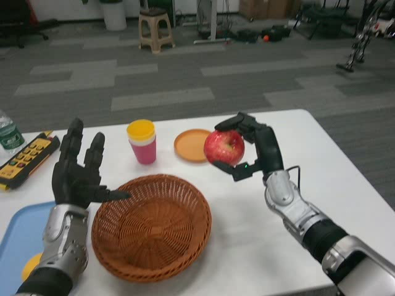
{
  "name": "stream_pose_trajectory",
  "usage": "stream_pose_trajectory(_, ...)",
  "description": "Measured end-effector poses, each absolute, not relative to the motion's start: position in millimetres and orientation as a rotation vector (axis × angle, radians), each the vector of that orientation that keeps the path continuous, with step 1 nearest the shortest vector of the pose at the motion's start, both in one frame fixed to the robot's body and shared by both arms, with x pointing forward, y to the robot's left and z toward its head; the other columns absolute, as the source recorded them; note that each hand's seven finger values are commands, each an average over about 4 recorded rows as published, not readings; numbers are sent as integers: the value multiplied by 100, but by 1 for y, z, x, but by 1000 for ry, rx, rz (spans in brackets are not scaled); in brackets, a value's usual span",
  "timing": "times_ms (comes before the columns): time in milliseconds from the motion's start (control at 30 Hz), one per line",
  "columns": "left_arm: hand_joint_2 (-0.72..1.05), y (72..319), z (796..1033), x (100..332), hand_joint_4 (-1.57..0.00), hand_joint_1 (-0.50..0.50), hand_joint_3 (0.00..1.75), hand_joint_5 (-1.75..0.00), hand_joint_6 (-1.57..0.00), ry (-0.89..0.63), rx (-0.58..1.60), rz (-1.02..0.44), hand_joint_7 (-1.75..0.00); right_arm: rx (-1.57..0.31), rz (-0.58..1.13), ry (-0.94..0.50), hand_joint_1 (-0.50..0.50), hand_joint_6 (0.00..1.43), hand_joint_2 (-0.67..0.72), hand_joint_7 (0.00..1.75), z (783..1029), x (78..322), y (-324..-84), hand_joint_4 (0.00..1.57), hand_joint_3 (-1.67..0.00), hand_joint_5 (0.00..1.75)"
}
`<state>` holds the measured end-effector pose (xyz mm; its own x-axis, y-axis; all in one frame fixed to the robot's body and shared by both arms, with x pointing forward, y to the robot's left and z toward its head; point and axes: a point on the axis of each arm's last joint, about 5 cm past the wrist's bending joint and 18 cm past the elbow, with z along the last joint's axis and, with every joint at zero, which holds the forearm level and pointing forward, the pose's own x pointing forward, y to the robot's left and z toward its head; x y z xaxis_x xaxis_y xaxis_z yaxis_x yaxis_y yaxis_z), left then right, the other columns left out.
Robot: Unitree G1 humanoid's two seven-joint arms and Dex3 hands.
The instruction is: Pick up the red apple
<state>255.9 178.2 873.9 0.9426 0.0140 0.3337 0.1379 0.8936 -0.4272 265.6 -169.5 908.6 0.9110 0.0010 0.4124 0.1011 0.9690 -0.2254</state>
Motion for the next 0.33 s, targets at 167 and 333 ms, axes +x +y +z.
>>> stream_pose_trajectory(167,-10,179,873,254,0,-41,0,-31,0,-334,-464,-63,-21,-247,-49,-422,-46,137,-54,140,908,265,-169,131,-159,107)
stream_pose_trajectory(333,-10,179,872,254,0,-41,0,-31,0,-333,-464,-63,-21,-246,-50,-423,-46,135,-54,140,908,265,-169,131,-159,107)
